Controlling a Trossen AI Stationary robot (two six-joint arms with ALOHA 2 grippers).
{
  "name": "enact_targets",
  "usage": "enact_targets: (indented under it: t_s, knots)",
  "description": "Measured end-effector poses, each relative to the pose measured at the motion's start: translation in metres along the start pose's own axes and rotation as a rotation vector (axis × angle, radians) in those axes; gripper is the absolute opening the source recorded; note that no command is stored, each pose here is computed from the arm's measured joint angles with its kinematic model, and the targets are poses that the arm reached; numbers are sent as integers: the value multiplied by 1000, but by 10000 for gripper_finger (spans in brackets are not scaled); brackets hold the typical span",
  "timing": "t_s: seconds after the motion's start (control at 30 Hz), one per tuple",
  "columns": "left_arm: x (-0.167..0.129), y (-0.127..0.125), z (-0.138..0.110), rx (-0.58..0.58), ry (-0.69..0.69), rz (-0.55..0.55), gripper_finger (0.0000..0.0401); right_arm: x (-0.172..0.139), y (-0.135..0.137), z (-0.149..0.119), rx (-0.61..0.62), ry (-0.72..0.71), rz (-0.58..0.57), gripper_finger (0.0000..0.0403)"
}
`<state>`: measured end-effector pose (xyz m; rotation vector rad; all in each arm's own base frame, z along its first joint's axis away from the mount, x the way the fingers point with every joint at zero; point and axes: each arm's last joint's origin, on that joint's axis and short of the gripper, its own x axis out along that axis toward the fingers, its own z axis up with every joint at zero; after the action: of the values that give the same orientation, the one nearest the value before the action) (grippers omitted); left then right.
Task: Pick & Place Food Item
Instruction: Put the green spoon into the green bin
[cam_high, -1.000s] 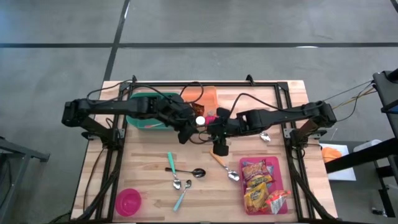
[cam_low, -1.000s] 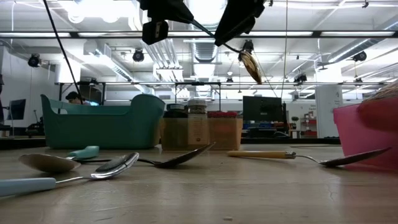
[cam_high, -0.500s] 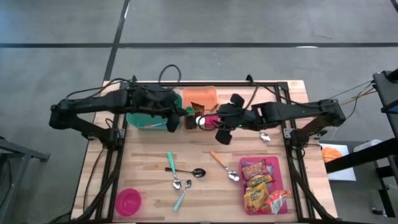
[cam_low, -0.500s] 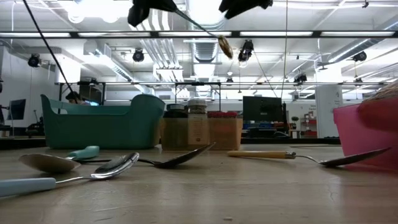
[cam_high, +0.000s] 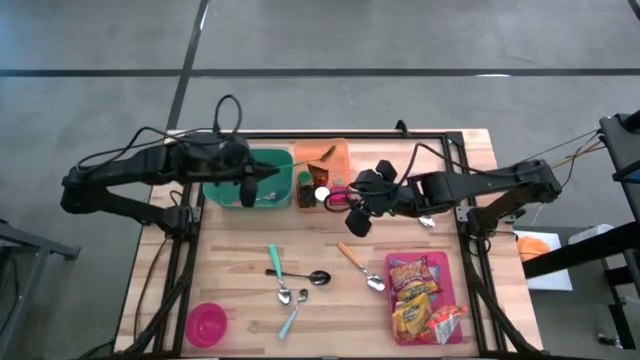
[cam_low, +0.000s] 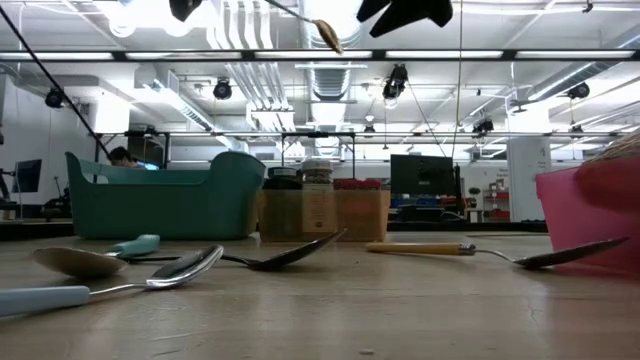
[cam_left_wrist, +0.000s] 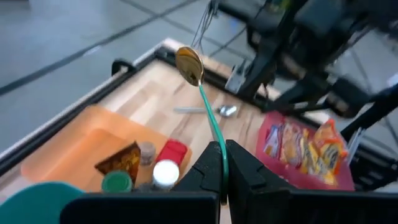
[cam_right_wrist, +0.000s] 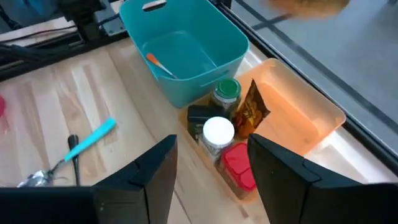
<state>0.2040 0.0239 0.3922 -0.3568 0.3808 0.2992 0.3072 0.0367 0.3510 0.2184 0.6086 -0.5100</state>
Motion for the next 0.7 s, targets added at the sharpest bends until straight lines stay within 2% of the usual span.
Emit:
enact_targets:
  t_s: [0.17,0.37,0.7]
  knots:
    - [-8,2,-4,-12,-102,-37,0,13,5,-9,31,-38,58,192]
    - [2,3,-16,-18,-212,-103,0,24,12,-8,62,-198,140,192]
    - [16,-2,-29,-2,-488,-335,0,0,6,9,70,-487,236,191]
